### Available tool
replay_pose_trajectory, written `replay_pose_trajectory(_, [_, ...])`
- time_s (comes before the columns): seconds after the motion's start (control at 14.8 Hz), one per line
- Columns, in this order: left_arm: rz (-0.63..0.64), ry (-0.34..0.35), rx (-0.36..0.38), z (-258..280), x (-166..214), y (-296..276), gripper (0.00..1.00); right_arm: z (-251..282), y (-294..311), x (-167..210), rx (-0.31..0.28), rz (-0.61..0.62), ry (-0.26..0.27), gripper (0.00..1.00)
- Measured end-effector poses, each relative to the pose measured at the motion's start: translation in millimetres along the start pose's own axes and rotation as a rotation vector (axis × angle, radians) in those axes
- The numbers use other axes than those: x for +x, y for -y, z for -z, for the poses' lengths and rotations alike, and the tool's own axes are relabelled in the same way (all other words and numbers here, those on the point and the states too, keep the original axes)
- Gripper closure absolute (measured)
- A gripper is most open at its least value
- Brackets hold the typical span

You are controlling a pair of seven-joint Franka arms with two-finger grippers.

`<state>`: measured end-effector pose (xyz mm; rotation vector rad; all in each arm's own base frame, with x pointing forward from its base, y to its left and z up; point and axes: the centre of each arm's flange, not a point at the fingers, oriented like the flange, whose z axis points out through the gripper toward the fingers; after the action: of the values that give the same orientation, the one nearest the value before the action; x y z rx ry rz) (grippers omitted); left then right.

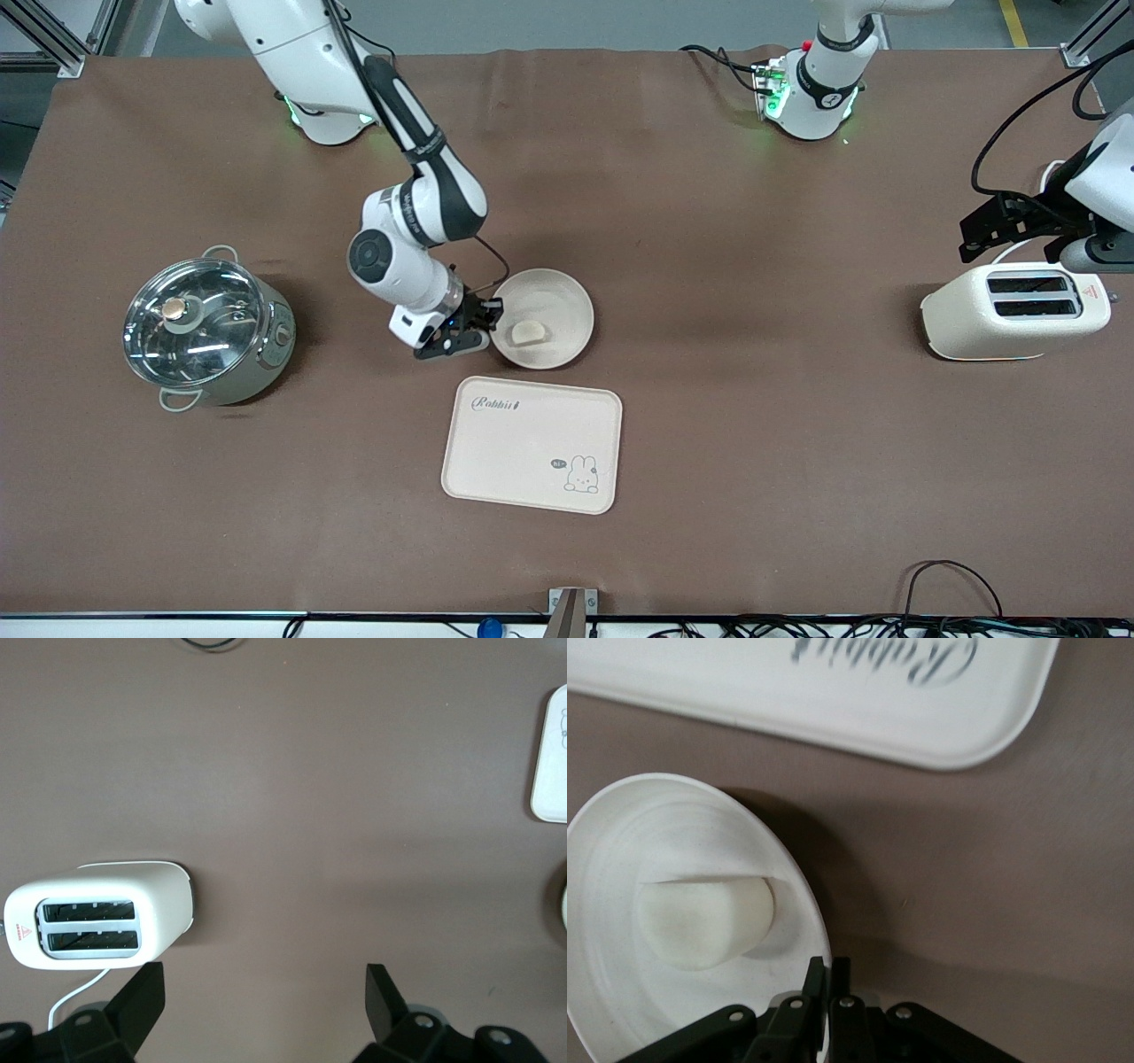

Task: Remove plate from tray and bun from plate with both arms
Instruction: 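Lift the plate off the tray and set it beside the tray, then release the plate with the right gripper while the left gripper reaches the bun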

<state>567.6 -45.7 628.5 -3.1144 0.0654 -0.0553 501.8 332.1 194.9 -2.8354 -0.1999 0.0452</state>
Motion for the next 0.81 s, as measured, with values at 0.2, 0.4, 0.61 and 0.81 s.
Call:
replay_pose_trajectory(0.2, [-0.001, 0.016, 0.0, -1.6, -1.5, -0.5, 0.0, -3.1, 4.6, -5.9, 0.002, 0.0, -0.002, 0.96])
replay_pose_trajectory(0.4, [0.021, 0.022, -0.092, -0.5, -2.9, -25.3, 0.0, 1.4, -2.1, -2.0, 0.013, -0.032, -0.009, 0.82])
replay_pose_trajectory(0.61, [0.112, 0.025, -0.143, -7.4, -3.0, -95.8, 0.0, 12.1, -16.3, 6.6, 0.041, -0.09, -0.012, 0.52])
replay_pose_trajectory(0.81, [0.137, 0.046, -0.173, -51.9, 0.1, -204.0, 0.0, 58.3, -33.5, 24.9, 0.095, -0.13, 0.024, 0.26])
